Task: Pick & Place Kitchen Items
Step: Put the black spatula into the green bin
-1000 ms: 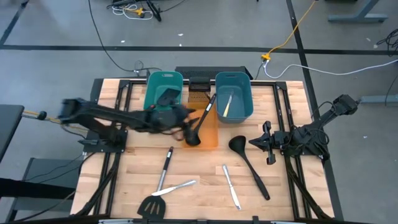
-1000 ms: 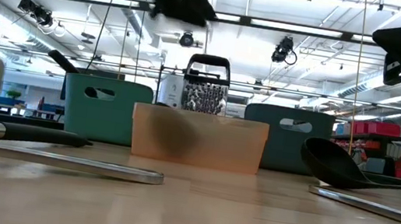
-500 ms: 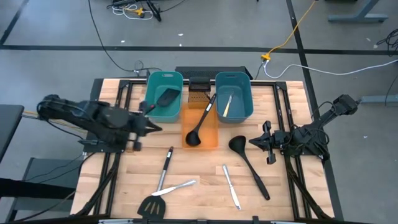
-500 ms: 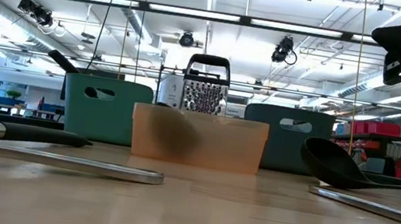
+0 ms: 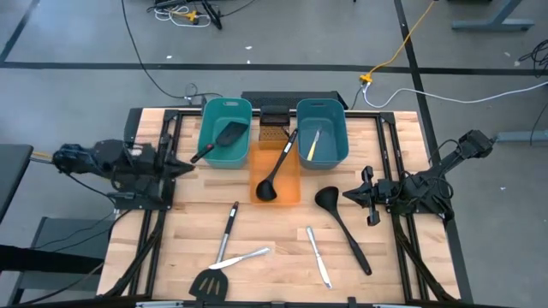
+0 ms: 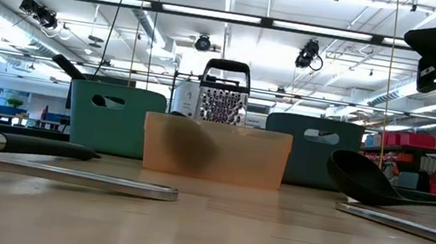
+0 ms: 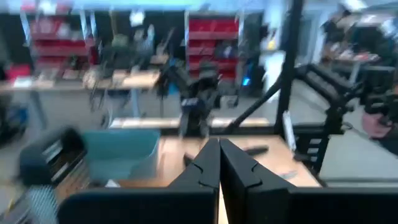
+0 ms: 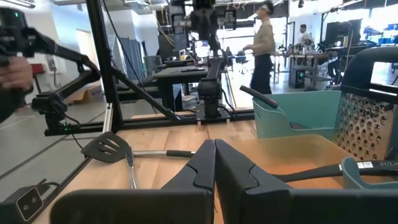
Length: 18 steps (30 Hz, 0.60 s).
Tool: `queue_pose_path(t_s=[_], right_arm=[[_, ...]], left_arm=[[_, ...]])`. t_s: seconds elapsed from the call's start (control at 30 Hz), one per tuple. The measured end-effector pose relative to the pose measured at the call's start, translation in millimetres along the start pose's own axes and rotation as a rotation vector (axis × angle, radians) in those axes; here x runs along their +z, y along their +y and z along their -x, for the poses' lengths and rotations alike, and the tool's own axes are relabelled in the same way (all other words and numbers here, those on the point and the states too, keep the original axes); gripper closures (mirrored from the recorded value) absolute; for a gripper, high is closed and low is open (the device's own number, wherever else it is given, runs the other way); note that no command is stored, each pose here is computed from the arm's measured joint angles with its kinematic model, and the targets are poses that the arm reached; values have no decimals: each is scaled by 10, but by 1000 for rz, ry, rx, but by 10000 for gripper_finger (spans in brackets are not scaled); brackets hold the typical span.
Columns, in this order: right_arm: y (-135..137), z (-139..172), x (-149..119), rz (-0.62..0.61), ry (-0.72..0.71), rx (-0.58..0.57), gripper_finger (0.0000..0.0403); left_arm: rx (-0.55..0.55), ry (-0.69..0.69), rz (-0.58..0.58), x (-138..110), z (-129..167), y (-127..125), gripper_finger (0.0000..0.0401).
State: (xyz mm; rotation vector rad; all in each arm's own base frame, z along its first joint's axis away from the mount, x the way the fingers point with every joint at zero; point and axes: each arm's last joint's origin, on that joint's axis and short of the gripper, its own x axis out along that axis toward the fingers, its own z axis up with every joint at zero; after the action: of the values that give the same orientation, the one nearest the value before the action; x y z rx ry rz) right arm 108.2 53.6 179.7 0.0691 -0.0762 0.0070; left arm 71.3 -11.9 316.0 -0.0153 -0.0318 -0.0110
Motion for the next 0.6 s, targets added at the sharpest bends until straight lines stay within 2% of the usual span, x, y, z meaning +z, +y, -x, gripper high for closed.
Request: queue_pose_path(t_s=[0.07, 0.17, 0.27, 0.4, 0.6], right_arm=[[0, 0, 0, 0, 0, 0, 392], [0, 0, 0, -4, 0, 0, 394], [0, 0, 0, -17, 0, 0, 396], [0, 0, 0, -22, 0, 0, 396], [-2, 0, 7, -1, -6, -7, 397]], left_arm=[[-10, -30, -47, -187, -62, -18, 399], [70, -22, -104, -375, -77, 3, 400], [137, -55, -108, -386, 46, 53, 400], [84, -141, -73, -361, 237, 86, 400], [100, -118, -55, -409, 165, 73, 400]])
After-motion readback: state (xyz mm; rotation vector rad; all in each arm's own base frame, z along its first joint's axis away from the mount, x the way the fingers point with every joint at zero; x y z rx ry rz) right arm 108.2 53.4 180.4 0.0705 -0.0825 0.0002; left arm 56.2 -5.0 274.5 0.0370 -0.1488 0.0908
